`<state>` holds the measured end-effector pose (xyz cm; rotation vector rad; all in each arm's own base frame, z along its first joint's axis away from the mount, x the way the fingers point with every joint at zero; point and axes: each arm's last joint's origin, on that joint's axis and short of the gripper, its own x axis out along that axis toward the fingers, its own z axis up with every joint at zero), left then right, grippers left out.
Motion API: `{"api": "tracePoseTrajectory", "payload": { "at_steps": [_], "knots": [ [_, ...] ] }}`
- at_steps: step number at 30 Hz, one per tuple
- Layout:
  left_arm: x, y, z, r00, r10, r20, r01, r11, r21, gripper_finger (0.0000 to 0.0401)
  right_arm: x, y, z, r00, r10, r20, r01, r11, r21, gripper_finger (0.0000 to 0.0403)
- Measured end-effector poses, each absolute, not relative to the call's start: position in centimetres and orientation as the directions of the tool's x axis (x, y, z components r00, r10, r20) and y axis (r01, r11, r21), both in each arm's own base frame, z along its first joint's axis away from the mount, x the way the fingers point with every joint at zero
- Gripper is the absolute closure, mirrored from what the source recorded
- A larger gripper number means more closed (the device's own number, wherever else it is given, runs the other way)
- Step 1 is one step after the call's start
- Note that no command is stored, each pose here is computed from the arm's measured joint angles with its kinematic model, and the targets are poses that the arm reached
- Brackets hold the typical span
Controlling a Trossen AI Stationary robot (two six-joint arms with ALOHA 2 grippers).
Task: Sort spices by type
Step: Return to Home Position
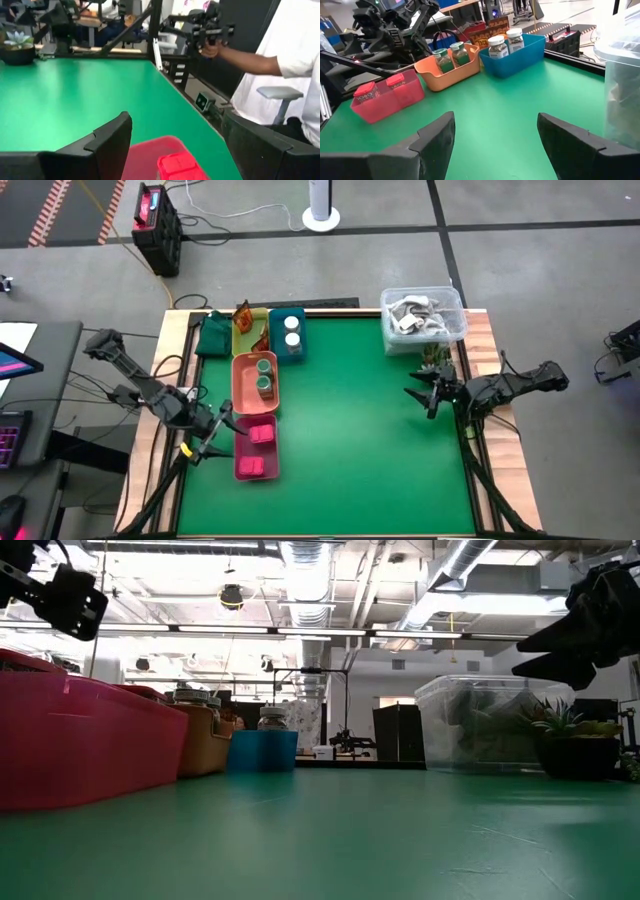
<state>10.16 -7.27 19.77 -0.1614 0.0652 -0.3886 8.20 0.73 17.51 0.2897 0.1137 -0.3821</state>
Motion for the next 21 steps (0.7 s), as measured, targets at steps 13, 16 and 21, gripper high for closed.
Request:
{"api": "tracePoseTrajectory", "payload": {
  "at_steps": [13,16,21],
  "knots": [
    [10.25,-7.36,19.27,0.919,-0.385,-0.082,0.375,0.920,-0.114,0.0106,8.22,0.99,17.77,0.937,-0.320,-0.142,0.348,0.894,0.282,0.0097],
    [10.23,-7.35,19.17,0.918,-0.385,-0.092,0.375,0.921,-0.105,0.0113,8.21,1.12,17.77,0.942,-0.303,-0.142,0.333,0.896,0.294,0.0097],
    [9.82,-6.97,19.30,0.921,-0.380,-0.082,0.373,0.924,-0.086,0.0148,8.17,1.35,17.80,0.951,-0.277,-0.140,0.307,0.902,0.302,0.0097]
  ]
}}
